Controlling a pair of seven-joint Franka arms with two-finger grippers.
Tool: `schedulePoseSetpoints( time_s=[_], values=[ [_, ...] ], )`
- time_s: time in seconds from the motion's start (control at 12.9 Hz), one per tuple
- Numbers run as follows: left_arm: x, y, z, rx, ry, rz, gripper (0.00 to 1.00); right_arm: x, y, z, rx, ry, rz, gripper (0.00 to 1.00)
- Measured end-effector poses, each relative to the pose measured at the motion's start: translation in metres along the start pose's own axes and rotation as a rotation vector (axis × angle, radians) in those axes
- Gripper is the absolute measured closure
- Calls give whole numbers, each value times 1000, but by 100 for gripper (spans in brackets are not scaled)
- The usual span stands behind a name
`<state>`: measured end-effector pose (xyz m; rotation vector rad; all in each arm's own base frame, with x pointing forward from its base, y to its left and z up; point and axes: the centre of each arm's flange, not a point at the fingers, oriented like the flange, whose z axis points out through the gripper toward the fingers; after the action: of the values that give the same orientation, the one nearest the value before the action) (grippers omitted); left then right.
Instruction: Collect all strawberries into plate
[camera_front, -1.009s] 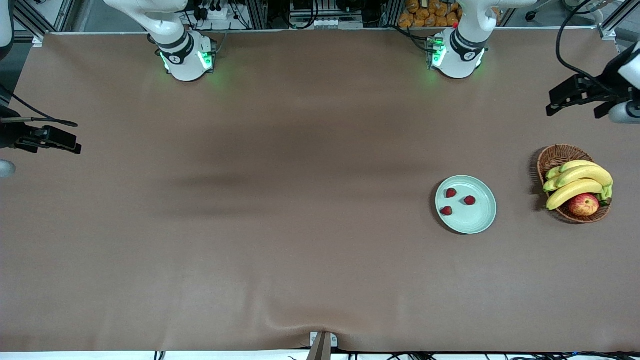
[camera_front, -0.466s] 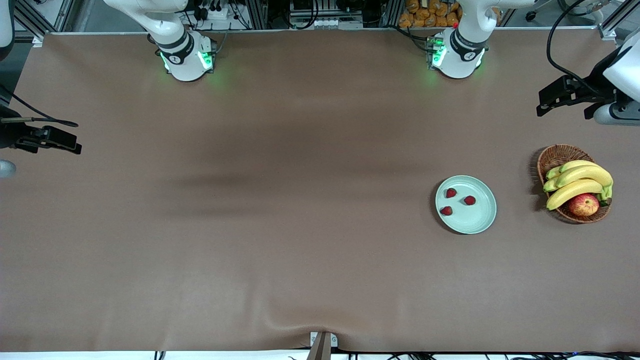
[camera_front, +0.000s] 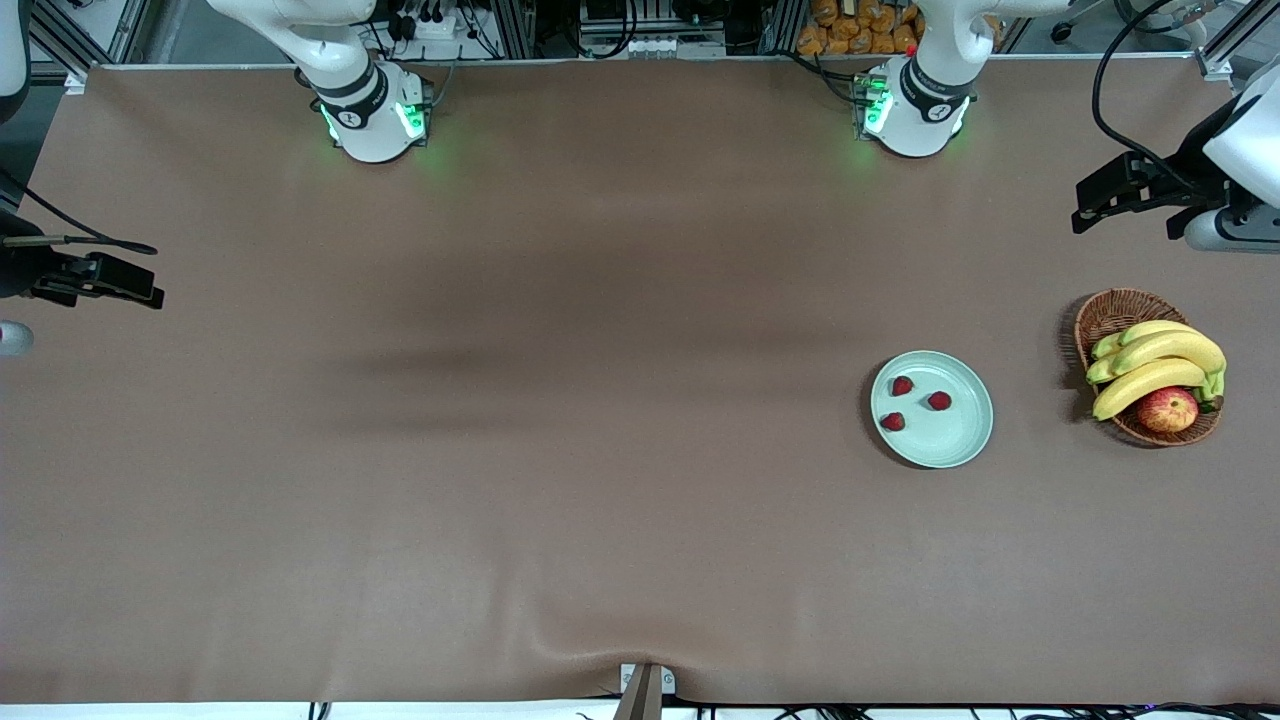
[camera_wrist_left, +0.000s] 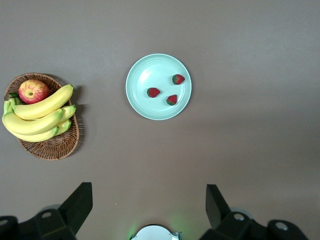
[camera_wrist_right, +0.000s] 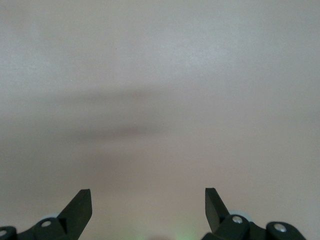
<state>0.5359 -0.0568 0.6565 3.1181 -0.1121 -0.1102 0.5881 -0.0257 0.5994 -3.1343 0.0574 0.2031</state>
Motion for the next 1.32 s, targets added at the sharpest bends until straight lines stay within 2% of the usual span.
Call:
schedulePoseSetpoints(
  time_s=[0.62, 0.93, 1.32],
  values=[
    [-2, 0, 5, 0, -11, -1, 0, -1, -10, -3, -7, 9, -15, 0],
    [-11, 4, 5, 0, -6, 6, 0, -17, -10, -20, -7, 12, -16, 0],
    [-12, 10, 7, 2, -8, 5, 0, -25, -9, -28, 21, 10, -11, 0]
  ],
)
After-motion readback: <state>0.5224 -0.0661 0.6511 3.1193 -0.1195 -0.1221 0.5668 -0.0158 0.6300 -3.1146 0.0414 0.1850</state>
